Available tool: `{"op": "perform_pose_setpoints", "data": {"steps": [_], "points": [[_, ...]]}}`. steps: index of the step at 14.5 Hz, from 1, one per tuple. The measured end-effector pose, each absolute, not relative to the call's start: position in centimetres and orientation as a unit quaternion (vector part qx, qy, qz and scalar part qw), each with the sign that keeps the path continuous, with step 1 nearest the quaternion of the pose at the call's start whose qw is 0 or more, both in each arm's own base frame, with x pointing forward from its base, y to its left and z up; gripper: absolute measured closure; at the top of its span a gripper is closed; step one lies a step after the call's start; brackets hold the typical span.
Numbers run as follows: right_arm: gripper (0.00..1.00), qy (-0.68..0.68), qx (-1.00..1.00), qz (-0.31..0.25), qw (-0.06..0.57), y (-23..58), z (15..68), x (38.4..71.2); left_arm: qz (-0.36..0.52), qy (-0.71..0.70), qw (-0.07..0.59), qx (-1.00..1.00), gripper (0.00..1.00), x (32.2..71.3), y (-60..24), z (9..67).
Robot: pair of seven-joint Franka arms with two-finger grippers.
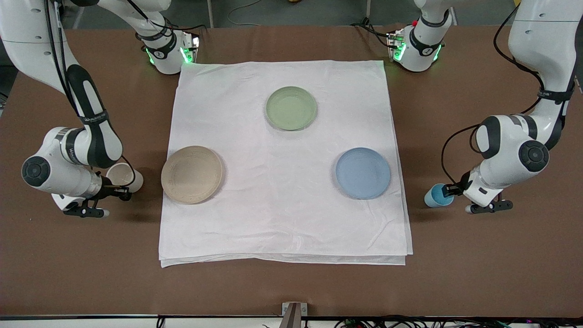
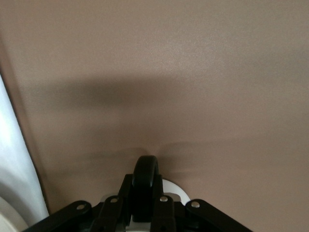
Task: Place blue cup in blue plate and white mug in gray plate
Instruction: 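Grasp the white mug with the right gripper while the left gripper grasps the cup, then carry the mug onto the beige plate while the left gripper carries the cup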
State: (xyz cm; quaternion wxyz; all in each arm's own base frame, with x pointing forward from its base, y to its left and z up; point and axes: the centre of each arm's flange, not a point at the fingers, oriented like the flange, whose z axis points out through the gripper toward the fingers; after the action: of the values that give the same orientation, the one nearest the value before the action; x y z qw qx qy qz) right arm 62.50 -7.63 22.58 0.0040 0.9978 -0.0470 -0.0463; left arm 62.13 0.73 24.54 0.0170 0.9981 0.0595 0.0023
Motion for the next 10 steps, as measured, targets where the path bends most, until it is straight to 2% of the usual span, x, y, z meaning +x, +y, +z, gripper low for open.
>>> {"op": "perform_pose_setpoints", "data": {"steps": [3, 4, 7, 10], "points": [[0.81, -0.073, 0.993, -0.080, -0.043, -6.0, 25.7, 63.1, 0.008, 0.061, 0.018, 0.998, 0.93, 62.5, 0.2, 25.2], [0.81, -0.083, 0.991, -0.086, -0.057, -4.5, 27.7, 63.4, 0.011, 0.059, 0.018, 0.998, 0.98, 62.6, -0.1, 25.9], [0.81, -0.110, 0.989, -0.081, -0.061, 1.9, 32.0, 62.5, -0.002, 0.045, 0.017, 0.999, 0.98, 62.0, -2.9, 30.2], [0.81, -0.120, 0.990, -0.054, -0.054, 8.0, 31.0, 59.6, -0.022, 0.054, 0.017, 0.998, 0.98, 60.2, -8.5, 34.4]]}}
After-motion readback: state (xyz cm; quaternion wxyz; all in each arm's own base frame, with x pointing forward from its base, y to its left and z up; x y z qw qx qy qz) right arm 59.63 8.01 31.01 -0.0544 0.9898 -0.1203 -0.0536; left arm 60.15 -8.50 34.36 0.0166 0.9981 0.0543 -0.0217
